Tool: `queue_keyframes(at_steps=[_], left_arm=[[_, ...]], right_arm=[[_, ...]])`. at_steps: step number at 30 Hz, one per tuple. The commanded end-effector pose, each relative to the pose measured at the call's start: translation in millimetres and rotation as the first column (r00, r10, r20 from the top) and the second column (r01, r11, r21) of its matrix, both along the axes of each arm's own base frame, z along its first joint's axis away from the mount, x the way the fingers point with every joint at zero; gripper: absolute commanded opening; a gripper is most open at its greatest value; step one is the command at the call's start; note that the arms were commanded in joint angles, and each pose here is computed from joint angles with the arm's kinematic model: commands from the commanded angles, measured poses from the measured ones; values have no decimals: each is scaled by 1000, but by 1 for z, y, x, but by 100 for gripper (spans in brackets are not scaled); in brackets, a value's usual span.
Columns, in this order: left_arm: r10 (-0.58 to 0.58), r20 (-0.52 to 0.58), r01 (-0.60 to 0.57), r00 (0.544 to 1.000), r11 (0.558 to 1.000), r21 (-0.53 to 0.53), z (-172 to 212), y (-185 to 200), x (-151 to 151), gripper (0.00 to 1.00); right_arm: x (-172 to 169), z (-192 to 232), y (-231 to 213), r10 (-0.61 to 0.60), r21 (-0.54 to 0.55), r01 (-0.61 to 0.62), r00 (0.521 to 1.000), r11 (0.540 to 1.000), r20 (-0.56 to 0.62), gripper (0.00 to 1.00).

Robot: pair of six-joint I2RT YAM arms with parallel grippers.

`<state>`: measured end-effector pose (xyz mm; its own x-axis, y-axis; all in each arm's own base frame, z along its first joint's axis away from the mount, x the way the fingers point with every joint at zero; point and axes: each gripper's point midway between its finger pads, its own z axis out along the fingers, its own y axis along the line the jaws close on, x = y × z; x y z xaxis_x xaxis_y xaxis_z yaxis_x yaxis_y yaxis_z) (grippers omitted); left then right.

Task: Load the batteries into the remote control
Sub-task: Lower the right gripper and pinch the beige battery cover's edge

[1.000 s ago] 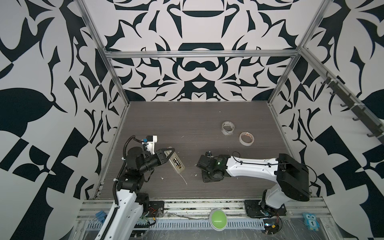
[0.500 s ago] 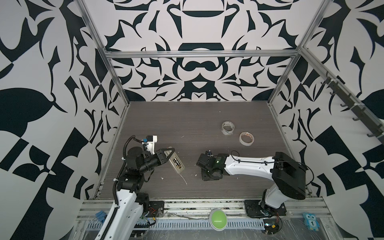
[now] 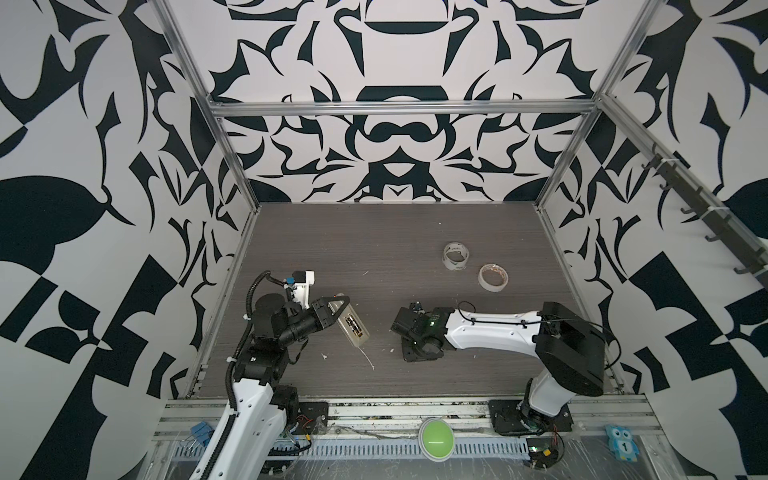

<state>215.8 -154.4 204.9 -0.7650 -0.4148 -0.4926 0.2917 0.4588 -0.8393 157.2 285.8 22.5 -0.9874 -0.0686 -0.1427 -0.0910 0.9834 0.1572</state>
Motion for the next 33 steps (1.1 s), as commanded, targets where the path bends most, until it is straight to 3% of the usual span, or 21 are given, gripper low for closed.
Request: queue_keyframes(at_steps=[1, 24, 33], left_arm=[[4, 47, -4, 999, 1000, 0, 13, 1, 1, 0], [1, 54, -1, 999, 1000, -1, 14, 1, 0, 0], [0, 55, 0, 999, 1000, -2, 14, 1, 0, 0]], right_arm=[[3, 3, 2, 2, 7, -2, 1000, 1000, 8, 39], [8, 0, 5, 32, -33, -32, 999, 999, 6, 38], [18, 24, 12, 71, -82, -66, 996, 994, 56, 38]])
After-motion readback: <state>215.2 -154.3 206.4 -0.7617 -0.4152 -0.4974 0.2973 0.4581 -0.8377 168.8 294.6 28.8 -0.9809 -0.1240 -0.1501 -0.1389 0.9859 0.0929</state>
